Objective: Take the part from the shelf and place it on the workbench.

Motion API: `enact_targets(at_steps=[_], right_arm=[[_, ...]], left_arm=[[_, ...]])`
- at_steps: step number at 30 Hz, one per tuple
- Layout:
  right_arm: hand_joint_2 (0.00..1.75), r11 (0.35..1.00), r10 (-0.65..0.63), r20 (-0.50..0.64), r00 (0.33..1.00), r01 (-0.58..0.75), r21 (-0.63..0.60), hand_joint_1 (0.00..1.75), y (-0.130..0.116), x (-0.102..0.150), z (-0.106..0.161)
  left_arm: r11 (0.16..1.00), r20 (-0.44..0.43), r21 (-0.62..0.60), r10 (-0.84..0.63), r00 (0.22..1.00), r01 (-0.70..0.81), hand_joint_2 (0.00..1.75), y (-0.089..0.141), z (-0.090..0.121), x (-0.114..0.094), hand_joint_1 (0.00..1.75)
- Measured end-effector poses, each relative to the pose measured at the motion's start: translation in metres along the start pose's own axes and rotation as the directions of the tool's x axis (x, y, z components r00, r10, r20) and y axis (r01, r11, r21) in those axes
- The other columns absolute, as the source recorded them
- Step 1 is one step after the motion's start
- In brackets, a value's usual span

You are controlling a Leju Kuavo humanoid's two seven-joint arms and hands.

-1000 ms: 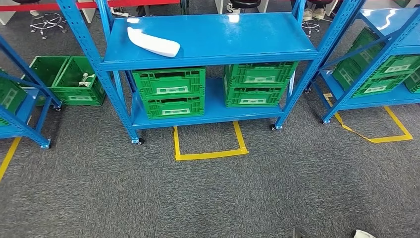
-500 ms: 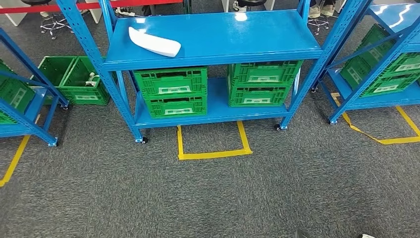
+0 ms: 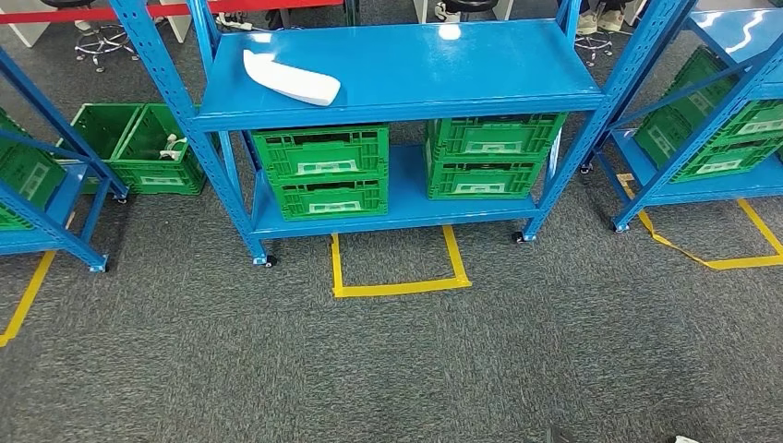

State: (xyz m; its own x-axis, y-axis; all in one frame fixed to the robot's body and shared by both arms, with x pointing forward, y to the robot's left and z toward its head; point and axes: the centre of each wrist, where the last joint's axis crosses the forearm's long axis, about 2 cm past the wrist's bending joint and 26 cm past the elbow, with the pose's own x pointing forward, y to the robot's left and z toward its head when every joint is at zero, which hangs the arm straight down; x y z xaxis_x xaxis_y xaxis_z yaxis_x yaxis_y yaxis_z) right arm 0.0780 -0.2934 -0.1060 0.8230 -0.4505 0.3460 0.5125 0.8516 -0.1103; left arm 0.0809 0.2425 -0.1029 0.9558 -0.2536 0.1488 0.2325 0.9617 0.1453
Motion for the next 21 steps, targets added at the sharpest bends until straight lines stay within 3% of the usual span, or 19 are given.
enact_targets(at_steps=[7,11,14,15,18,19,21], right_arm=[[1.75,1.0,-0.003,0.0,1.0,0.003,0.008,0.0,0.0004,-0.0003,0.0001],[0.0,1.0,-0.006,-0.002,1.0,0.006,0.015,0.0,0.0006,-0.0003,0.0001],[0.0,1.0,-0.011,-0.009,1.0,0.011,0.026,0.0,0.0008,-0.0003,0.0001],[0.44,0.999,-0.013,-0.012,1.0,0.013,0.029,0.0,0.0009,-0.0004,0.0001],[1.75,0.999,-0.014,-0.014,1.0,0.015,0.031,0.0,0.0009,-0.0004,0.0001],[1.75,0.999,-0.014,-0.014,1.0,0.014,0.031,0.0,0.001,-0.0004,0.0002],[1.75,0.999,-0.012,-0.013,1.0,0.013,0.032,0.0,0.001,-0.0005,0.0002]], left_arm=[[1.0,0.006,0.0,0.0,1.0,0.0,0.0,0.0002,0.0,-0.0001,0.0],[1.0,0.008,0.001,-0.002,1.0,0.002,0.0,0.0003,-0.0001,-0.0001,0.0],[1.0,0.01,0.001,-0.005,1.0,0.005,0.0,0.0002,0.0,0.0,0.0],[1.0,0.011,0.001,-0.006,1.0,0.006,0.0,0.0002,0.0,0.0,0.0],[1.0,0.012,0.002,-0.009,1.0,0.009,1.31,0.0002,0.0,0.0,0.0],[1.0,0.012,0.002,-0.009,1.0,0.009,1.75,0.0003,-0.0001,0.0,0.0],[1.0,0.012,0.002,-0.01,1.0,0.01,1.75,0.0003,-0.0001,0.0,0.0]])
